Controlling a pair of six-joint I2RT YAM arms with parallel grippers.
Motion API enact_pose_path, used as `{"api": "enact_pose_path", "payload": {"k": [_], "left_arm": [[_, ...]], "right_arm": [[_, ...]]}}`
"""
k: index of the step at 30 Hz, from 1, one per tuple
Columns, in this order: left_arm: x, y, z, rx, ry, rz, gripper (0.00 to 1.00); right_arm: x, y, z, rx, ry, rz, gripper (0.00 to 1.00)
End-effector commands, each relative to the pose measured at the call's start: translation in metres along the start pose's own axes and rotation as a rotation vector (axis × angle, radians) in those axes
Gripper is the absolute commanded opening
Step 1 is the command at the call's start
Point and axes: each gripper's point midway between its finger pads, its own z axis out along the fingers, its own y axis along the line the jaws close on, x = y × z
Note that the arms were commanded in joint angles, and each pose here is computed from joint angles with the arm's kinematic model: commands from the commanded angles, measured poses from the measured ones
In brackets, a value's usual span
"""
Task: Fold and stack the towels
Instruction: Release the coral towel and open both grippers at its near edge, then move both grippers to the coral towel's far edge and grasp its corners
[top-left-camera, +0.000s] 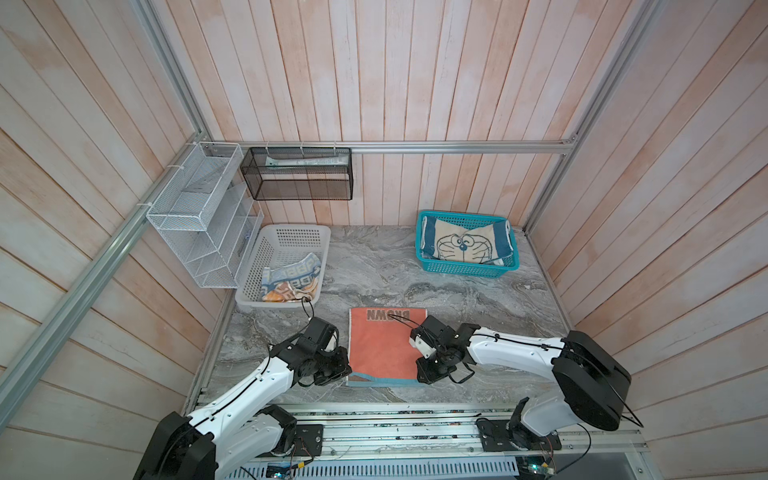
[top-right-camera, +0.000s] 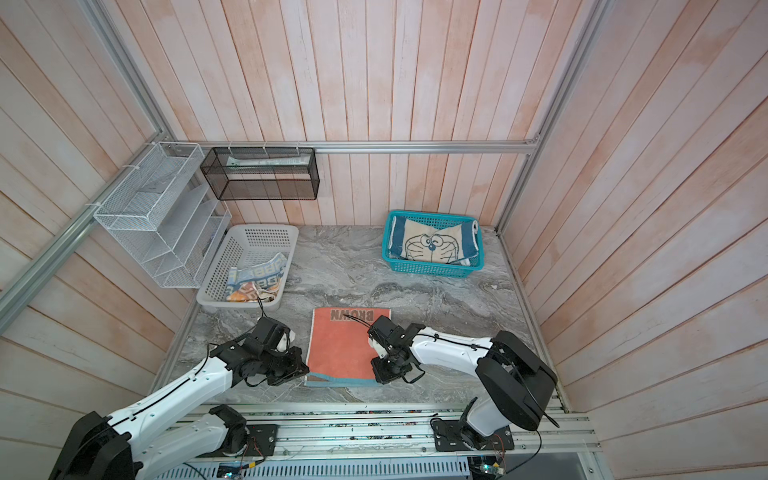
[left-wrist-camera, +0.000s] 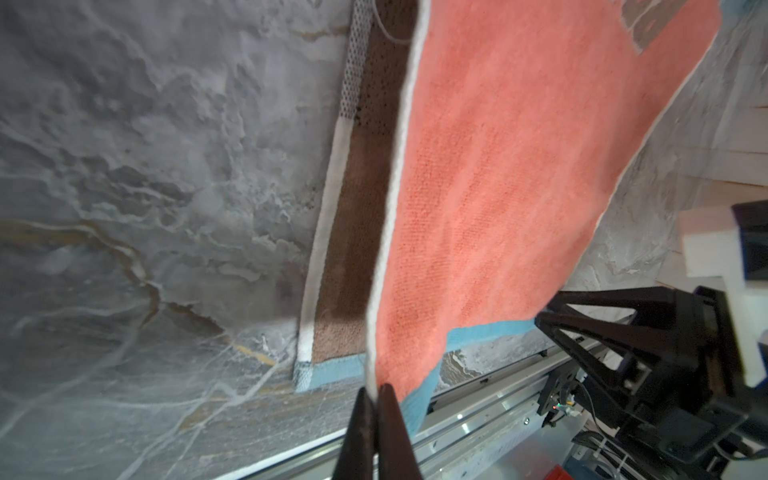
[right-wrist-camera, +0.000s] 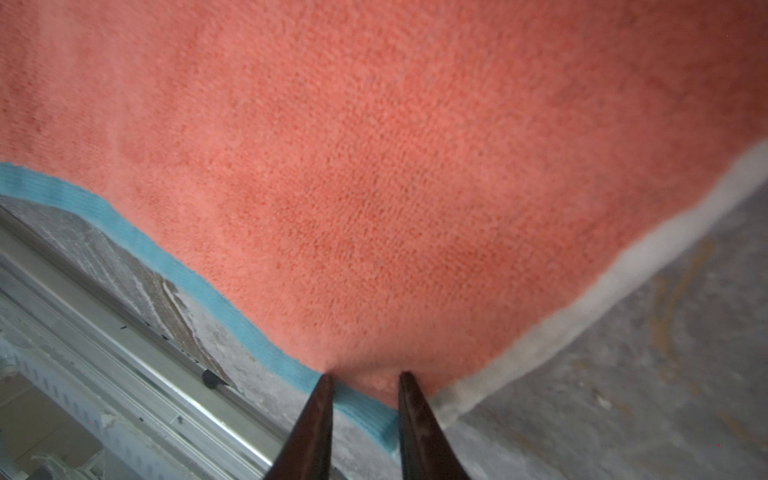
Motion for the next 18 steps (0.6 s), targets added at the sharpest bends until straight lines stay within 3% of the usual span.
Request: {"api": "enact_pose_path", "payload": {"k": [1,2,4,7,13,18], "left_arm": [[0.024,0.016,0.009,-0.025,0.1,-0.058,0.0],[0.026,0.021,0.011,-0.037,0.104,-0.067,0.04],[0.024,0.026,0.01,-0.073,0.091,-0.068,0.27],[0.005,0.022,-0.003,-0.133,0.02,-0.018,0.42],[-0.07,-0.013,-0.035,-0.209,-0.209,0.163,0.5],[-0.134,-0.041,-0.031,-0.125,-0.334,0.21,0.51]], "right_arm": [[0.01,-0.022,-0.007,0.102,0.025,0.033,0.3],[0.006,-0.021,-0.012,0.104,0.007,0.029,0.31],[-0.007,-0.019,-0.026,0.108,-0.046,0.03,0.36],[-0.032,-0.021,-0.05,0.088,-0.153,0.055,0.41],[-0.09,-0.055,-0.091,0.06,-0.433,0.175,0.43],[-0.135,-0.083,-0.107,0.107,-0.597,0.226,0.44]]}}
